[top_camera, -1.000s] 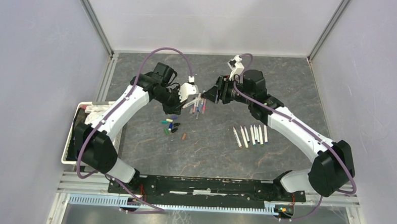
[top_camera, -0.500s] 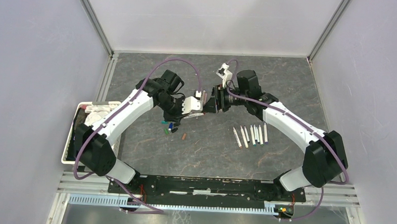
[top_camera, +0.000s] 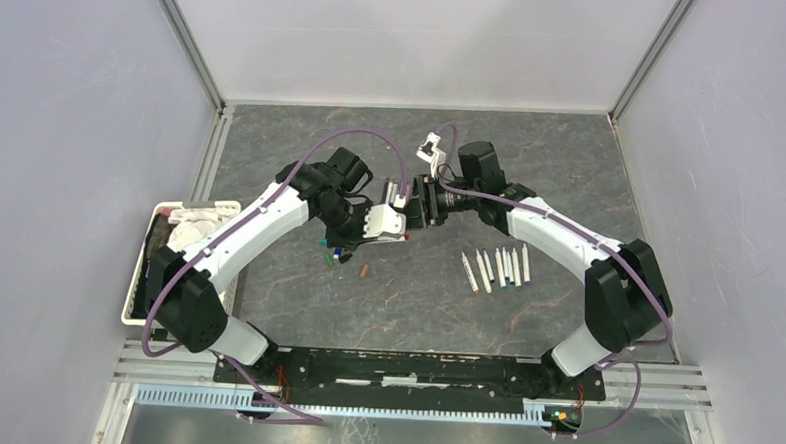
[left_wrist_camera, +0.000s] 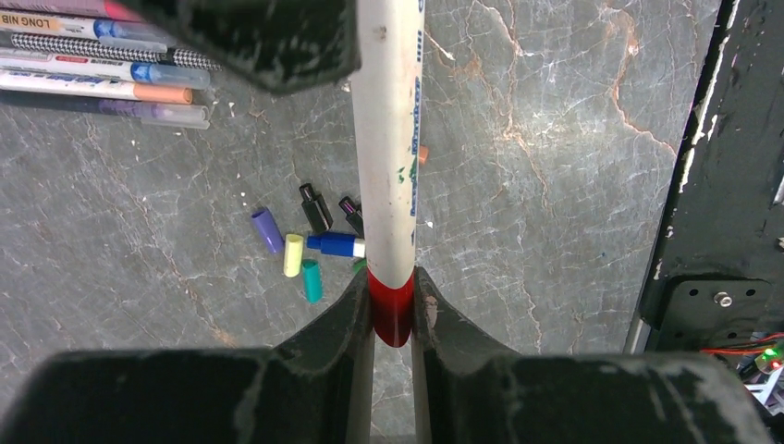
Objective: Open the pen caps
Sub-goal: Open the pen cap from the pen.
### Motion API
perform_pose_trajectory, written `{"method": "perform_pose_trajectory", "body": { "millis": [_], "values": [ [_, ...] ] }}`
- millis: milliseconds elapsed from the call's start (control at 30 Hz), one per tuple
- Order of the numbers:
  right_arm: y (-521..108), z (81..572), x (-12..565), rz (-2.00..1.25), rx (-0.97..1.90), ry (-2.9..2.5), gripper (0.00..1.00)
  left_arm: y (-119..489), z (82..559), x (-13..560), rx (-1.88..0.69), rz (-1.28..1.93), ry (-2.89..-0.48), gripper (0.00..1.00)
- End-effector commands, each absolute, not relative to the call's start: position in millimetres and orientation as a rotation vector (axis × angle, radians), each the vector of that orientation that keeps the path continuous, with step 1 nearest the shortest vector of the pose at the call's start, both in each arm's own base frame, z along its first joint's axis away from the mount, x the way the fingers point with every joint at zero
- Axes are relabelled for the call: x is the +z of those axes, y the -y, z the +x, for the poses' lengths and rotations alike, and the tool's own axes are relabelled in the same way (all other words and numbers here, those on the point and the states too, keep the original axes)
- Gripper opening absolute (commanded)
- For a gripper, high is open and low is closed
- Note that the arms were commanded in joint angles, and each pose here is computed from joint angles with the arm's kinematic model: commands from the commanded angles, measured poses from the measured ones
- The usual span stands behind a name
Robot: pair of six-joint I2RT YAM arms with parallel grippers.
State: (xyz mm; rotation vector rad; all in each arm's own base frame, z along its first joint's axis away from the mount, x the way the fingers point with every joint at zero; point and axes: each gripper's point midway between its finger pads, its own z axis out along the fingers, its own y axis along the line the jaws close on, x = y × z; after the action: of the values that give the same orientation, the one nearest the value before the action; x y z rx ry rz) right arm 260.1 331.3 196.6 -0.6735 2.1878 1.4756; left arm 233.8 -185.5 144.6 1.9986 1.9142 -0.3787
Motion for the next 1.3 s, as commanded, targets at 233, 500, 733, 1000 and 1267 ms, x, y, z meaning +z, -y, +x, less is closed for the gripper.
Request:
{"method": "perform_pose_trajectory", "body": {
  "millis": [233, 500, 733, 1000, 1267],
  "values": [
    [-359, 246, 196, -0.762, 1.627, -2.132, 0.55, 192, 232, 150, -0.312, 2.087, -1.802, 0.02],
    [-372, 231, 179, -0.818, 1.657, -2.174, 0.5, 196, 231, 152, -0.285, 2.111, -1.777, 0.02],
    [-375, 228, 177, -0.839, 1.667, -2.176, 0.36, 196, 230, 151, -0.279, 2.123, -1.764, 0.02],
    [-373, 223, 180, -0.857, 1.688, -2.152, 0.0, 205, 222, 155, -0.356, 2.114, -1.737, 0.26],
    [-362, 213, 189, -0.867, 1.722, -2.07, 0.0, 215, 210, 160, -0.494, 2.1, -1.717, 0.38]
  ]
}}
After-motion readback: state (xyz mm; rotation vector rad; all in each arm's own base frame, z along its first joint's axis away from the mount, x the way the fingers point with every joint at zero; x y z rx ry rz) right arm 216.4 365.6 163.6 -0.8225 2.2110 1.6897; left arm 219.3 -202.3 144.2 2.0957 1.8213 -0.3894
